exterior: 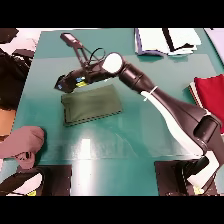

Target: Fold the shirts.

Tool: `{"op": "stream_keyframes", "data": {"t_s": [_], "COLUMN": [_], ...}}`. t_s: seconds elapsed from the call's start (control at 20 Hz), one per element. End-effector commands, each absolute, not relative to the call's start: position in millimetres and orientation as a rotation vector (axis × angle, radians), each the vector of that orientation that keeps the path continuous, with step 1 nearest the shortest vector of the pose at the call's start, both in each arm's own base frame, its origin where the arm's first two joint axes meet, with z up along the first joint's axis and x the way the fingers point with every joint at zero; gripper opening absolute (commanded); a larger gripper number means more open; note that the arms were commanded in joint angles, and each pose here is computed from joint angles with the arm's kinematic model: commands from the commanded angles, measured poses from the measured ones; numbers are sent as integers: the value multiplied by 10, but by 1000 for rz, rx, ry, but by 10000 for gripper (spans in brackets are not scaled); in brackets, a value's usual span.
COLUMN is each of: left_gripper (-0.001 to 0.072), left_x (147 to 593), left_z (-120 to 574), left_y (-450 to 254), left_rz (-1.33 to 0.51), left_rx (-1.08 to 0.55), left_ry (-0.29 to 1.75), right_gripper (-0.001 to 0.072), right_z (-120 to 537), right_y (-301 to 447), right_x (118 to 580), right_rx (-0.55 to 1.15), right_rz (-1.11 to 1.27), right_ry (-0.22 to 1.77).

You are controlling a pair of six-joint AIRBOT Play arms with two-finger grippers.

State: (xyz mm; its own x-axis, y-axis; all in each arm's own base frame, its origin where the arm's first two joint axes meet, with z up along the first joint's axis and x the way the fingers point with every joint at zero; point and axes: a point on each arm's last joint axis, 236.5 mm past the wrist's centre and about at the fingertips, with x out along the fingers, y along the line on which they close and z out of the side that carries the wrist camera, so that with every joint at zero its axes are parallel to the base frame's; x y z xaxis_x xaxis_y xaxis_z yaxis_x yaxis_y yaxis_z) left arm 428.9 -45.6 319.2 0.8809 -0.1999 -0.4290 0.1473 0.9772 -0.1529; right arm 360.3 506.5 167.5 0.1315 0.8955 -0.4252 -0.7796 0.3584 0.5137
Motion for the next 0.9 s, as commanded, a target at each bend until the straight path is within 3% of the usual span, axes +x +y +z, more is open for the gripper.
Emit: {"op": "stream_keyframes", "data": {"t_s": [0.0,0.25,0.4,0.45,0.5,0.55,0.85], "left_gripper": [28,28,28,28,28,28,28], "left_x": [4202,4131,4121,4122,4122,4123,4131], "left_z": [3192,3209,3200,3201,3201,3203,3218], "left_y": [-596,-1009,-1029,-1029,-1029,-1029,-1029], "left_rz": [-217,-318,-324,-324,-324,-324,-323], "left_rx": [-92,-55,-51,-51,-51,-52,-54], "left_ry": [473,467,471,471,471,470,463], "right_gripper": [365,365,367,421,564,622,620], "right_z": [1477,657,113,-42,-159,-253,-660], "right_y": [4371,2953,2442,2363,2344,2365,2789], "right_x": [4033,4330,4391,4395,4398,4383,4212], "right_rx": [60,126,240,285,336,388,485], "right_rz": [1078,850,717,685,664,652,619], "right_ry": [831,1213,1331,1348,1354,1359,1348]}}
